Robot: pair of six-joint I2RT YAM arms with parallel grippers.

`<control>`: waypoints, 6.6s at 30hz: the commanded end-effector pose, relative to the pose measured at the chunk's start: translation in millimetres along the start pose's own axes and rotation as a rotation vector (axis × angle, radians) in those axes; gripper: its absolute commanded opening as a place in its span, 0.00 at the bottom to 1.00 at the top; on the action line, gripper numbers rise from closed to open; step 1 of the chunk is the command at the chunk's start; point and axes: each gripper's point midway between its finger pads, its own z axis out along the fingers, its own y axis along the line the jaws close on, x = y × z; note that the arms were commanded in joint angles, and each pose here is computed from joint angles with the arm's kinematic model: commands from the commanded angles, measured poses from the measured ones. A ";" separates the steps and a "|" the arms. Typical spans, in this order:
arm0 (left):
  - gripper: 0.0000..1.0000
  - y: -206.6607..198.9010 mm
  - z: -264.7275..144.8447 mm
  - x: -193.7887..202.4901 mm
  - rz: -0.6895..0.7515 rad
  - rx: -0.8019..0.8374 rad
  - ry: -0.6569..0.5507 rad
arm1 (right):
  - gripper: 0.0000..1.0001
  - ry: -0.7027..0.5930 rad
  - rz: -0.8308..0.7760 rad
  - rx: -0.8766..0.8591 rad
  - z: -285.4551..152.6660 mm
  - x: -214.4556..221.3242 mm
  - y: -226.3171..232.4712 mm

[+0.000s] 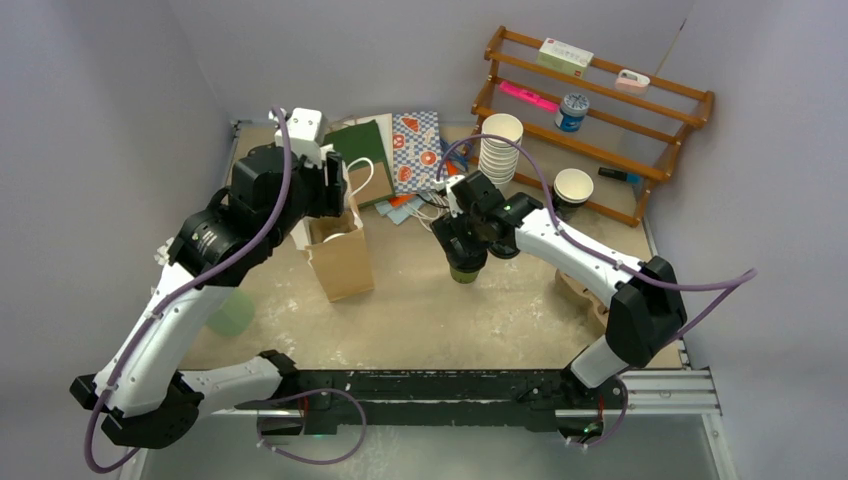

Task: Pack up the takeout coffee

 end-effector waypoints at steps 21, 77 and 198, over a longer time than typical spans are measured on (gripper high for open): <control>0.65 83.2 -24.6 19.8 0.109 -0.398 -0.027 | 0.80 -0.168 0.059 -0.018 -60.1 -35.6 4.4; 0.00 17.1 29.1 17.1 -0.217 0.282 -0.104 | 0.69 -0.537 0.121 -0.064 -215.0 -48.2 -2.0; 0.07 -39.2 86.2 93.9 -0.045 0.440 0.339 | 0.63 -0.696 -0.002 -0.422 -314.0 -137.4 61.8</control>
